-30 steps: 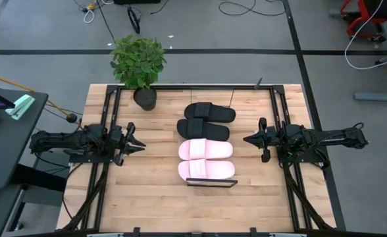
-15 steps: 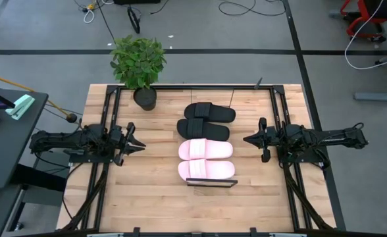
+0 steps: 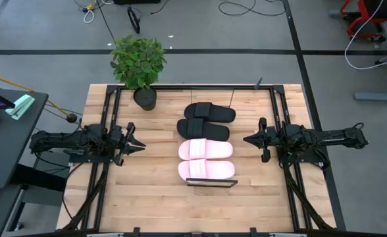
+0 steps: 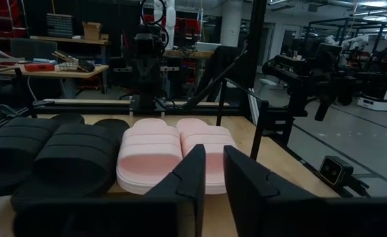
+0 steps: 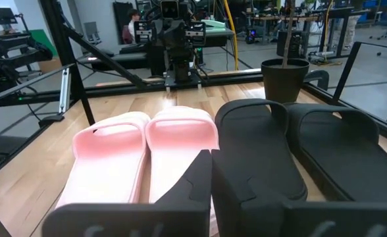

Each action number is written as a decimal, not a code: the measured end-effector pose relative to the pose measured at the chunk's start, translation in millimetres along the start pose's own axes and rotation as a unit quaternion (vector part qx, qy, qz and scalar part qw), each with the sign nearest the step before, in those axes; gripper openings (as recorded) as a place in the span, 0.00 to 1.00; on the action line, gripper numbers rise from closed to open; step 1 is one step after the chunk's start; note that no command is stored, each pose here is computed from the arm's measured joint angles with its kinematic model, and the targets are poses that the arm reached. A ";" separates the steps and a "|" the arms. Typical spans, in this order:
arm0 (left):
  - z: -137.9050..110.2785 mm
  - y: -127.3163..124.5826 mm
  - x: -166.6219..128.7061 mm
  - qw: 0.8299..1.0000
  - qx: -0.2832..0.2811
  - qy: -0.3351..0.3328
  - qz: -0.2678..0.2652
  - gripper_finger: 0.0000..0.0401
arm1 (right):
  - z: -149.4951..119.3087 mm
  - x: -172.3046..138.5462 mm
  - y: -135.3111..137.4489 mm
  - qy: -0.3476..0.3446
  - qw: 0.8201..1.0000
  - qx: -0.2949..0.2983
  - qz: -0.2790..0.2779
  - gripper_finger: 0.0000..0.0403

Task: Pick and place slides into the shelf
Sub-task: Return to Home Position

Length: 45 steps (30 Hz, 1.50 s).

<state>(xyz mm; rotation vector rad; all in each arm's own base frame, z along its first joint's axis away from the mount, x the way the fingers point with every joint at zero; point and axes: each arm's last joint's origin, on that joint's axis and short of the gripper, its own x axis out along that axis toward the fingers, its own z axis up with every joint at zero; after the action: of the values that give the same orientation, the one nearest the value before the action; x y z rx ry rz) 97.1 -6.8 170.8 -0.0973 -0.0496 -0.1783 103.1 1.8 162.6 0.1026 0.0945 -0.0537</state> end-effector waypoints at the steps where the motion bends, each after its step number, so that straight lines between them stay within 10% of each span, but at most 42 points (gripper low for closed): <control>1: 0.0 0.0 0.0 1.000 0.000 0.000 0.000 0.14 | 0.0 0.0 0.0 0.000 1.000 0.000 0.000 0.02; 45: 0.0 0.0 0.0 1.000 0.000 0.000 0.000 0.15 | 0.0 0.0 0.0 0.000 1.000 0.000 0.000 0.02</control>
<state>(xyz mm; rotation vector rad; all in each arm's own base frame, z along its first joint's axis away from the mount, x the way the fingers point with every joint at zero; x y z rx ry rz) 97.1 -6.8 170.8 -0.0973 -0.0496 -0.1787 103.1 1.8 162.6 0.1026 0.0942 -0.0537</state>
